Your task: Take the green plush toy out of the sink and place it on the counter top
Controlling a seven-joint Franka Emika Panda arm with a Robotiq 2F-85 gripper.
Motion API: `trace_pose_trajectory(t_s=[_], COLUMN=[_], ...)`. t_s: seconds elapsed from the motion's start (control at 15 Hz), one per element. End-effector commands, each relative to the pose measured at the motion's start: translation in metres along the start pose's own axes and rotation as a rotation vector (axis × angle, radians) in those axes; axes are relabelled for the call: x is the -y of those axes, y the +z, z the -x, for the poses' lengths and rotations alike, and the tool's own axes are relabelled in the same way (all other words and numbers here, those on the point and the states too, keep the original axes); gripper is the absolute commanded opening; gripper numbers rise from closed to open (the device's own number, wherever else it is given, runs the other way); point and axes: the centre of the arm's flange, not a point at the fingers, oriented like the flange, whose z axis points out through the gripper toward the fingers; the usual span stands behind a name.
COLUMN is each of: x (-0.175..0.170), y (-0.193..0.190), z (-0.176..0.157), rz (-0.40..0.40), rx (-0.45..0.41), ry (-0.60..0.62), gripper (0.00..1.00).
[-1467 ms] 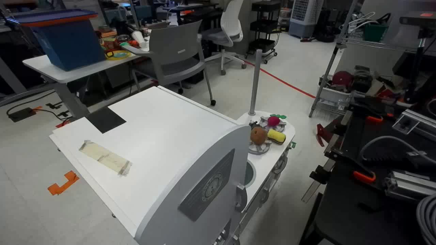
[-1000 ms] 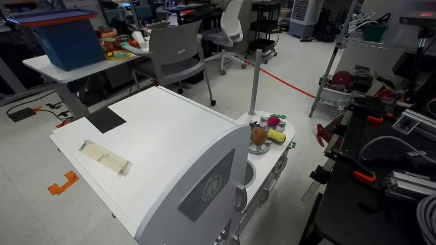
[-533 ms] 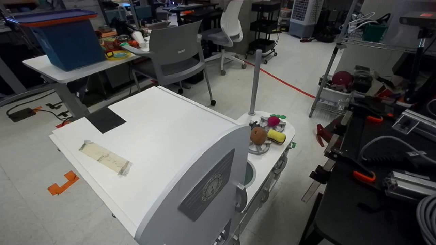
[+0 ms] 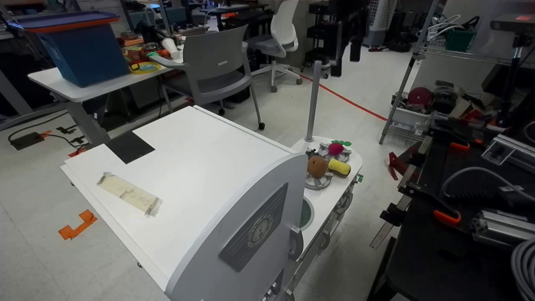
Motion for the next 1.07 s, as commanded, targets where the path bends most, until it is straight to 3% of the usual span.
trace_pose_trajectory(t_s=[0.0,0.27,0.53,1.0], x=[0.011,0.022,0.039,0.067], y=[0.062,0.147,0.224,0.324], z=[-0.039,-0.047,-0.048,-0.077], rz=[0.034,0.007,-0.118,-0.081], rx=[-0.030,-0.049,-0.040,-0.092], ry=[-0.052,-0.084,-0.166,-0.319], gripper=[1.00,1.00,1.00,1.00])
